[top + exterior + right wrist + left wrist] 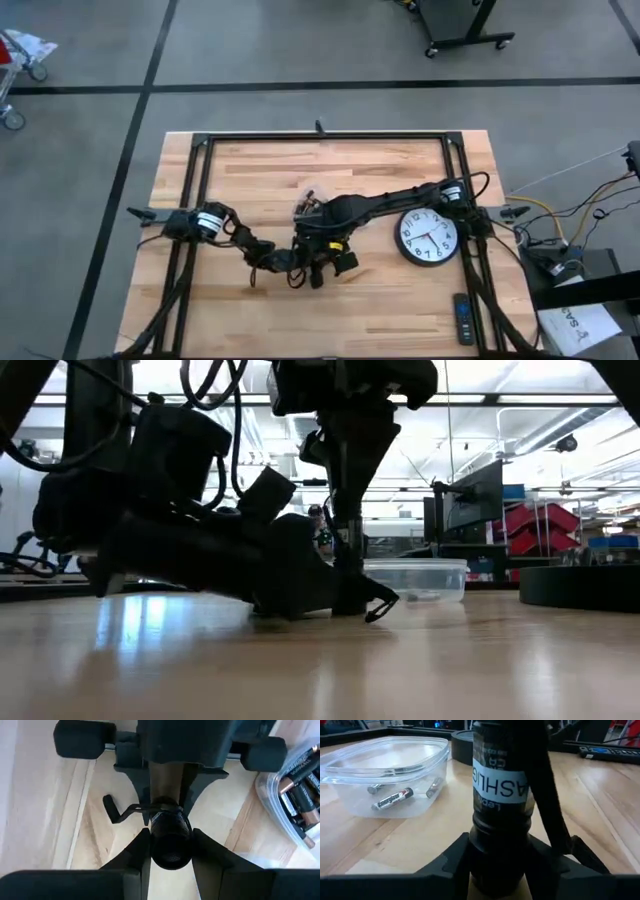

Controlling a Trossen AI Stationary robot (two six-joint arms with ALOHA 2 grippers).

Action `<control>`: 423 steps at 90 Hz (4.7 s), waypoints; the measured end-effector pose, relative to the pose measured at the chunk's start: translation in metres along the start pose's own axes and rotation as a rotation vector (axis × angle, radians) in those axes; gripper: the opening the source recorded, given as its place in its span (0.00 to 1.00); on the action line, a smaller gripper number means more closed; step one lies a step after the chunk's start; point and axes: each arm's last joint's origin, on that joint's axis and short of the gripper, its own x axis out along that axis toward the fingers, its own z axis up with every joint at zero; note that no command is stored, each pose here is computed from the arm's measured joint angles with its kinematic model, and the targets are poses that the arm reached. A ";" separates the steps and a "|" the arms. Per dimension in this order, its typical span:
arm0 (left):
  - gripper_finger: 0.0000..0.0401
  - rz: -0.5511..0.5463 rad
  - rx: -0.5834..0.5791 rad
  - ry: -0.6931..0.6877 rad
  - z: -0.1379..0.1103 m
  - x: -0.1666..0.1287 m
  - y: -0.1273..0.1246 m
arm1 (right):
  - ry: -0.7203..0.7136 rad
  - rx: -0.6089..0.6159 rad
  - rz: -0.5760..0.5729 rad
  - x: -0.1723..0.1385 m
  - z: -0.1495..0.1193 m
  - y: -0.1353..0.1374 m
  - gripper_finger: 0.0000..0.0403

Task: Insert battery
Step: Close the black flashlight cover

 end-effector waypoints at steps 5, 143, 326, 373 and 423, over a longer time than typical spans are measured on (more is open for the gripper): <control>0.30 0.004 -0.002 0.002 0.000 0.000 0.000 | 0.000 0.030 -0.001 0.000 0.000 0.000 0.22; 0.30 0.032 0.007 -0.195 0.013 -0.007 -0.010 | 0.000 0.276 -0.014 0.001 0.000 0.000 0.21; 0.23 0.081 0.012 -0.257 0.015 -0.008 -0.018 | -0.024 0.632 -0.019 0.002 0.002 -0.001 0.22; 0.23 0.104 0.012 -0.256 0.015 -0.008 -0.017 | 0.008 0.447 -0.019 0.007 0.000 -0.001 0.35; 0.23 0.094 0.016 -0.251 0.015 -0.008 -0.017 | 0.027 0.072 -0.041 -0.018 -0.009 0.002 0.49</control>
